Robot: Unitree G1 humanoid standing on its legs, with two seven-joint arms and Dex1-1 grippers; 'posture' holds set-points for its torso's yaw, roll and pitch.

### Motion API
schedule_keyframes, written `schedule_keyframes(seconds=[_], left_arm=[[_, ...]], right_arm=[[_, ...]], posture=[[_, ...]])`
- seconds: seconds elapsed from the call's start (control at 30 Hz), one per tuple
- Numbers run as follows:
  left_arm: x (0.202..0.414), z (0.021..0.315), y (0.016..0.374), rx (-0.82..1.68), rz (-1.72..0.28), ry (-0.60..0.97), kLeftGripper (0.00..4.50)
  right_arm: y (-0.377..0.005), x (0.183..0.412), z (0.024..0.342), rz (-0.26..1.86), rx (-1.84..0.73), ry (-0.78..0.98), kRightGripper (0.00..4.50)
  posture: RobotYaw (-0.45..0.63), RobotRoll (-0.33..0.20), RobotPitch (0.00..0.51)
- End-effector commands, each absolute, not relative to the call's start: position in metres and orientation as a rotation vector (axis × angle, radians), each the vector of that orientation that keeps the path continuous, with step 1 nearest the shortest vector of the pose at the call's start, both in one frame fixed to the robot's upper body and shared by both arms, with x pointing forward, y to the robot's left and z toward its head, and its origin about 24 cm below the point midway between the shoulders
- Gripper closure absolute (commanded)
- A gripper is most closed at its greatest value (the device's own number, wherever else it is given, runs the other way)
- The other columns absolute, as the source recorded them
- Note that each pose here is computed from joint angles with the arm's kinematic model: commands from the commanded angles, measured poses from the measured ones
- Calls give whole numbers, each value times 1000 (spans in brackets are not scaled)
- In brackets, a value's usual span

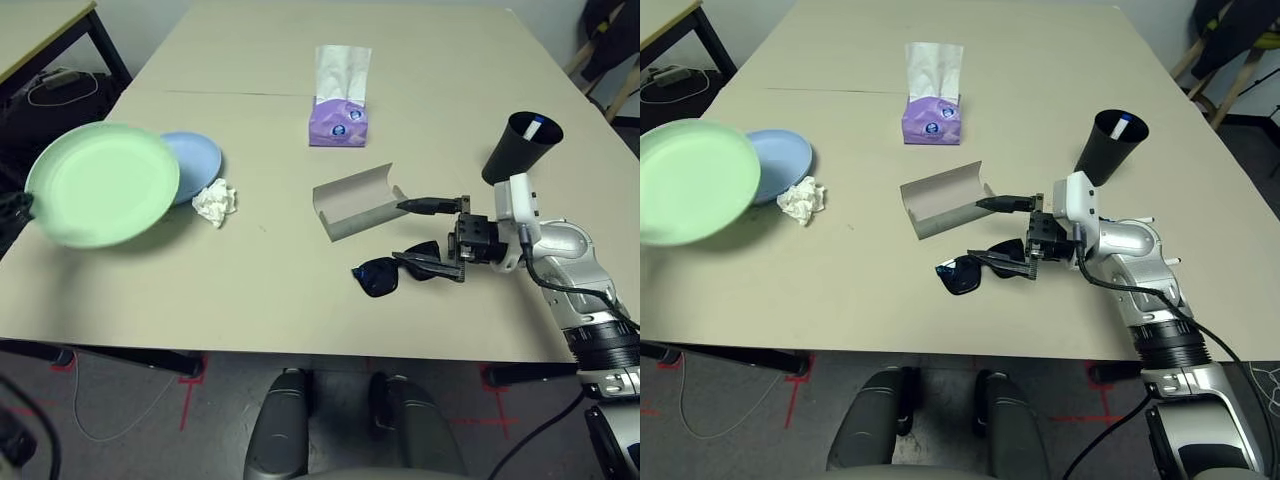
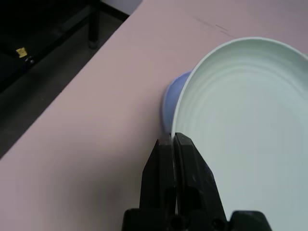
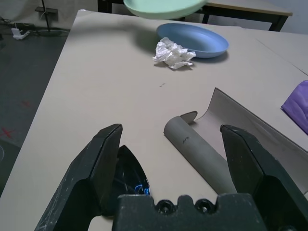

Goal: Organize and tidy the items on the table.

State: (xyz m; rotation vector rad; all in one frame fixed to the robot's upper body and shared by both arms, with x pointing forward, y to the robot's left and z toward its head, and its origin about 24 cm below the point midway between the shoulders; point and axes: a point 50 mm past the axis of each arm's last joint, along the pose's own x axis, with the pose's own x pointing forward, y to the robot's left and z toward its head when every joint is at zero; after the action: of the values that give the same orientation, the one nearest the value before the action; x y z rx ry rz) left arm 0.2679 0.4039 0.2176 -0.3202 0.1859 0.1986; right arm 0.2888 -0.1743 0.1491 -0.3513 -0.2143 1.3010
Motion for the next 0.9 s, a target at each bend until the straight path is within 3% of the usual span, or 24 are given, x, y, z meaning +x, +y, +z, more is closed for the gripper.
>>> schedule_keyframes(seconds=[0.03,0.23,0.53,0.9], left_arm=[[290,213,393,-310,212,169,4454],[315,208,375,-315,176,164,4454],[318,201,384,-301,295,184,4454],[326,213,384,-286,349,98,4454]], right_arm=[[-181,290,148,1234,-326,-216,0],[-182,294,151,1118,-239,-248,0],[-171,286,151,1154,-181,-217,0],[-166,283,149,1174,-178,-213,0]], posture=[[124,0,140],[108,0,138],[106,0,139],[112,0,139]])
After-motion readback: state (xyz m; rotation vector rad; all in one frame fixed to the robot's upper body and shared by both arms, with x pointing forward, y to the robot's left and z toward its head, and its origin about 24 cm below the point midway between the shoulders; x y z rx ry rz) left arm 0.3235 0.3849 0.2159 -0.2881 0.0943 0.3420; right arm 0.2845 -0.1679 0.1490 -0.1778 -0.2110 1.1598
